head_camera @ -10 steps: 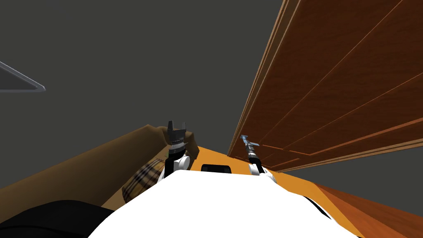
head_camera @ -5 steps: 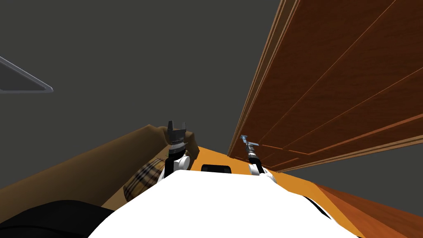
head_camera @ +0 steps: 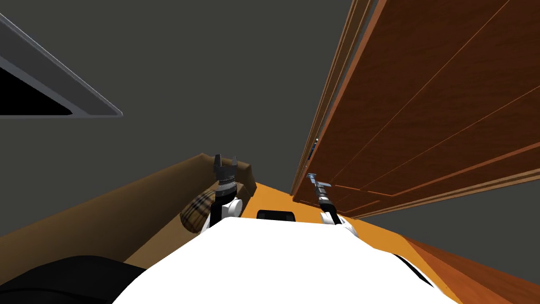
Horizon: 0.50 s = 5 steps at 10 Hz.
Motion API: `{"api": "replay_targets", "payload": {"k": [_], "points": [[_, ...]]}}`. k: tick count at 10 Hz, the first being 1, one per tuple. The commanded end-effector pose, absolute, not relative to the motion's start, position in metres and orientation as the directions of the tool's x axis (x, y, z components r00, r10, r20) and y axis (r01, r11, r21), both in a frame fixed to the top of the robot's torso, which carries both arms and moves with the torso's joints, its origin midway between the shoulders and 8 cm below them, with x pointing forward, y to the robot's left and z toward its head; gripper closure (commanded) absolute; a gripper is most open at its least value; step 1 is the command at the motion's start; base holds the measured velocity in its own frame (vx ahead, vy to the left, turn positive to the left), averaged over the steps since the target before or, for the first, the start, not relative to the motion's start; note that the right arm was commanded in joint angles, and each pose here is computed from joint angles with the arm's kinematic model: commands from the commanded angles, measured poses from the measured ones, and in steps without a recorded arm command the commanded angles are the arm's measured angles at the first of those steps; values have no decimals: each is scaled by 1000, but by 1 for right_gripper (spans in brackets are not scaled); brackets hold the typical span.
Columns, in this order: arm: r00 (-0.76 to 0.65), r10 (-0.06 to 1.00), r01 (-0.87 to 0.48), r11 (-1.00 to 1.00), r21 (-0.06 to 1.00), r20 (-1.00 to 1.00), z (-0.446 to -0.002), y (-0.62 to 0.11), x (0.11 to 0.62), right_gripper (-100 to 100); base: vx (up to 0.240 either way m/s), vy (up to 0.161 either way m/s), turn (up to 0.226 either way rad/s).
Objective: Pull the door open
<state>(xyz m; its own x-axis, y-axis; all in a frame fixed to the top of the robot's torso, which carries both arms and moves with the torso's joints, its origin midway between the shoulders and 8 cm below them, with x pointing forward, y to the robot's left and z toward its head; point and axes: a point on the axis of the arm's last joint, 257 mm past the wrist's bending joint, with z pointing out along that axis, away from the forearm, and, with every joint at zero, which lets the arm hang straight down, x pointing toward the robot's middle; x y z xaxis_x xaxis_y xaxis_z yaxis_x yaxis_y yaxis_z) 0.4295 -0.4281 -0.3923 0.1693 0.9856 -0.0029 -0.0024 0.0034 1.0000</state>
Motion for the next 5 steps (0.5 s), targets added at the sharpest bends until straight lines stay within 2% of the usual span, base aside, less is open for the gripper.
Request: {"api": "replay_targets", "payload": {"k": [1,4,5], "points": [[145,990,-3,2,1000,-2,-392,-427,425,100,-203,-80,152],[108,994,0,0,1000,0,-392,-426,419,100,-226,-65,119],[110,994,0,-1,1000,1,-393,-423,422,100,-111,-25,40]]}}
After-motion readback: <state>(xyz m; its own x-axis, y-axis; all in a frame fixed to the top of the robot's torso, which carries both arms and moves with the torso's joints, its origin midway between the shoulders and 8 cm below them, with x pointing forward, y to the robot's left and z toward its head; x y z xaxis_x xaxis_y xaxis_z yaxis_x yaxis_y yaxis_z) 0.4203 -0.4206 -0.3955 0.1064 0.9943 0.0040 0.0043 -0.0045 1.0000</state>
